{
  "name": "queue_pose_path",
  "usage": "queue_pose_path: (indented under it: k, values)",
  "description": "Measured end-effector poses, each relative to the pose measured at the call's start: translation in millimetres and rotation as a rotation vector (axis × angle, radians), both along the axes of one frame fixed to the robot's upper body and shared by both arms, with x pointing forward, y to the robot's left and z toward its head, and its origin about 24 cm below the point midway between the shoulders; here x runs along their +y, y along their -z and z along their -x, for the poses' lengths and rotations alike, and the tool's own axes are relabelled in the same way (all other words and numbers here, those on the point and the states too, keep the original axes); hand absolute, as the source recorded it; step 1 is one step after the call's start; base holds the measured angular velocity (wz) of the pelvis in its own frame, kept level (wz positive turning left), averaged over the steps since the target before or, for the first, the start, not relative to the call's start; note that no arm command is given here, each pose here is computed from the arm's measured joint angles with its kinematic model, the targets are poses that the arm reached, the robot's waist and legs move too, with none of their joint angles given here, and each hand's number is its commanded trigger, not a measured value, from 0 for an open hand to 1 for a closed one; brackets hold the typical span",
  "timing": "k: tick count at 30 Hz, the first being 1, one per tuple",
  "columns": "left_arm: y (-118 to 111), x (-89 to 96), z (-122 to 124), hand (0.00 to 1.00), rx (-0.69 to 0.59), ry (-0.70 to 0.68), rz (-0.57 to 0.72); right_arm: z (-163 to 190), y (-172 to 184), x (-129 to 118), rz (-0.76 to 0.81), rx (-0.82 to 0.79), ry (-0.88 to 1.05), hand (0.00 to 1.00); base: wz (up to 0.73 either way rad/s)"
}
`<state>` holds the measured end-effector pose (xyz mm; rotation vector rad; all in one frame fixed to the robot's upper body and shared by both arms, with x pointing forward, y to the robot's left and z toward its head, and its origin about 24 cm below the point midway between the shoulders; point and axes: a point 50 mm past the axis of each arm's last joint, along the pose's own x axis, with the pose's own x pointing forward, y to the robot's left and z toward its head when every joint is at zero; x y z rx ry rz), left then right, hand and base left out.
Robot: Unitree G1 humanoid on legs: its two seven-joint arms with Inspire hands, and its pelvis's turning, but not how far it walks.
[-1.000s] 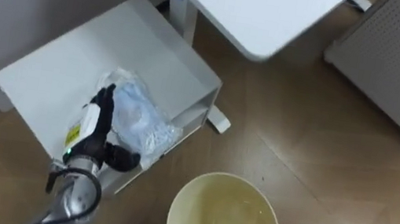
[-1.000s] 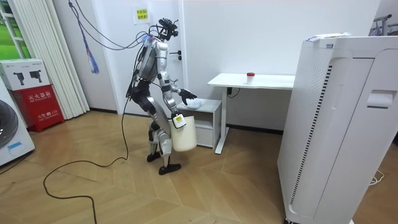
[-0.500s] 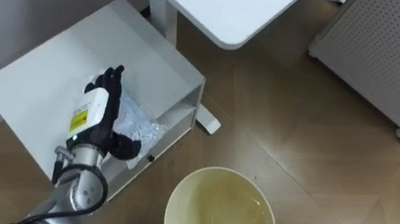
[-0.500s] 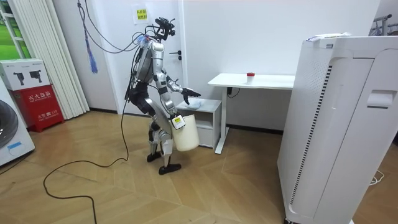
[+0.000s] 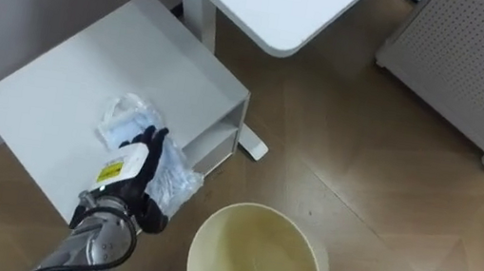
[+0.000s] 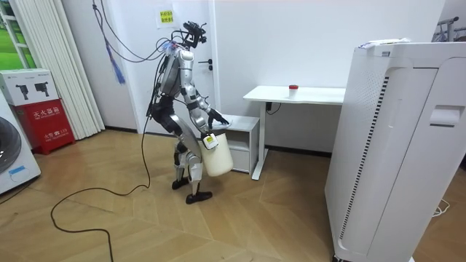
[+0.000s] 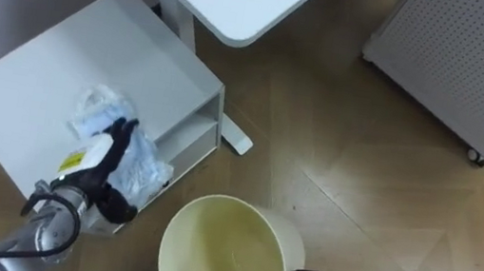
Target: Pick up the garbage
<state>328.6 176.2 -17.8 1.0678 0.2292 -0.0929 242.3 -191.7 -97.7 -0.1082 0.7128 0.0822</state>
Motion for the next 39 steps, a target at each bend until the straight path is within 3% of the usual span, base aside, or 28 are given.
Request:
queue_pose_path:
  k: [1,2,3,17,23,32,36,39]
  values:
    - [0.0,-0.4,-0.2,0.00,0.007,0.004,0.003,-0.3,-0.1,0.9,0.003,0.003,-0.008,1.00,0.00]
    - [-0.1,-0.5,-0.3,0.60,0.009,0.005,0.003,-0.3,-0.1,1.6,0.002,0.005,-0.010,1.00,0.00]
    - [0.4,-0.4,-0.1,1.00,0.016,0.005,0.002,-0.2,0.3,3.2,0.000,0.010,-0.014,1.00,0.00]
    - [8.3,5.4,6.4,1.00,0.030,-0.045,-0.005,6.1,5.7,6.9,0.018,0.054,-0.040,1.00,0.03]
    - [38.7,14.6,35.2,1.00,0.146,-0.092,-0.013,8.2,8.5,16.7,-0.020,0.063,-0.030,1.00,0.01]
    - [37.1,2.9,34.0,1.00,0.144,-0.120,0.199,10.1,10.1,16.1,-0.033,0.058,-0.011,1.00,-0.01]
    - [47.0,-13.6,46.7,1.00,0.216,-0.082,0.349,13.7,12.4,12.1,-0.024,0.070,-0.004,1.00,-0.12]
    - [58.8,-36.0,61.7,1.00,0.303,-0.021,0.438,16.3,14.3,13.8,-0.043,0.074,0.004,1.00,-0.07]
